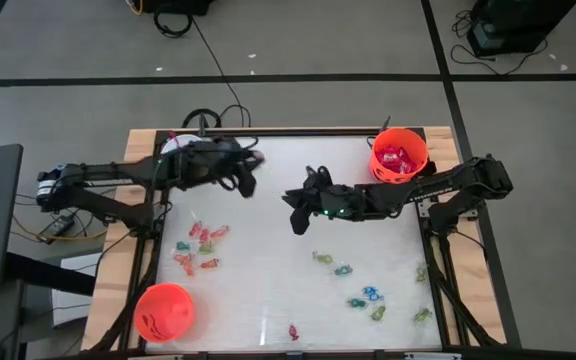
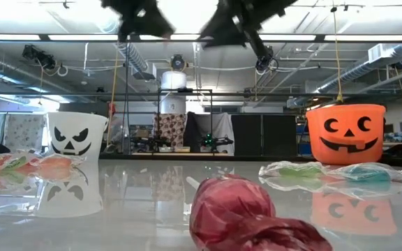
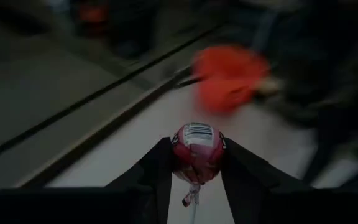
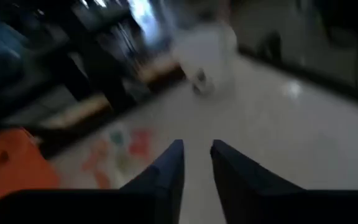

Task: Sort candy by brand, put in halloween buckets
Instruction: Put the red lollipop into the white bucket, then put the blue lollipop into the white bucket

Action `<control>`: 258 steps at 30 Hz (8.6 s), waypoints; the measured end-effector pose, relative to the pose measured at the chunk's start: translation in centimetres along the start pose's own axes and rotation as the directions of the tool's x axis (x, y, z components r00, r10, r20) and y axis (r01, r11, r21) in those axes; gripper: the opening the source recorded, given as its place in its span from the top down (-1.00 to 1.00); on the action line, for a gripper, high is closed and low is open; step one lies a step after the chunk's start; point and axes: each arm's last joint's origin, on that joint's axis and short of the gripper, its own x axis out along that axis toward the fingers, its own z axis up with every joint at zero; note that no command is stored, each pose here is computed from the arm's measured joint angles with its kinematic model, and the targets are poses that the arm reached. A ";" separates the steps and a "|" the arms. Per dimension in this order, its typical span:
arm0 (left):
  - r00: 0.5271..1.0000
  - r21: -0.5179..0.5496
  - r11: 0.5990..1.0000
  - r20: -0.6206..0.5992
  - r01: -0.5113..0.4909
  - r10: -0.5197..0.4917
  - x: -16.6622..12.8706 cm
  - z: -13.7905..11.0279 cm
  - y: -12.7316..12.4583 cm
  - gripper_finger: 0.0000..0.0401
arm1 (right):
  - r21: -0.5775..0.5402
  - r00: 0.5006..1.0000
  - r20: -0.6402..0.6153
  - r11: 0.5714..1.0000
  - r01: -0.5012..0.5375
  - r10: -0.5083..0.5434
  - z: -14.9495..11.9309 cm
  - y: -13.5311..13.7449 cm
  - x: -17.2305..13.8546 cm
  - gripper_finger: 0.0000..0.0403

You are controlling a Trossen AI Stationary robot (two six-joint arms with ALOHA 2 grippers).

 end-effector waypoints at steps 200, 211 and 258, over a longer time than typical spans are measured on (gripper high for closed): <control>0.567 0.046 0.715 -0.573 -0.698 0.591 -2.1 -6.4 18.1 0.89 | -0.245 0.915 -0.308 0.951 0.190 -0.262 4.9 -2.1 8.0 0.07; 0.544 -0.008 0.743 -0.686 -0.670 0.483 -0.7 -7.8 19.8 0.19 | -0.215 0.862 -0.464 0.970 0.115 -0.205 5.4 -5.2 8.4 0.07; 0.898 -0.032 0.977 -0.388 0.209 -0.205 -5.5 -5.0 4.1 0.09 | -0.436 0.373 -0.881 0.803 -0.407 -0.290 -20.7 8.8 -12.9 0.12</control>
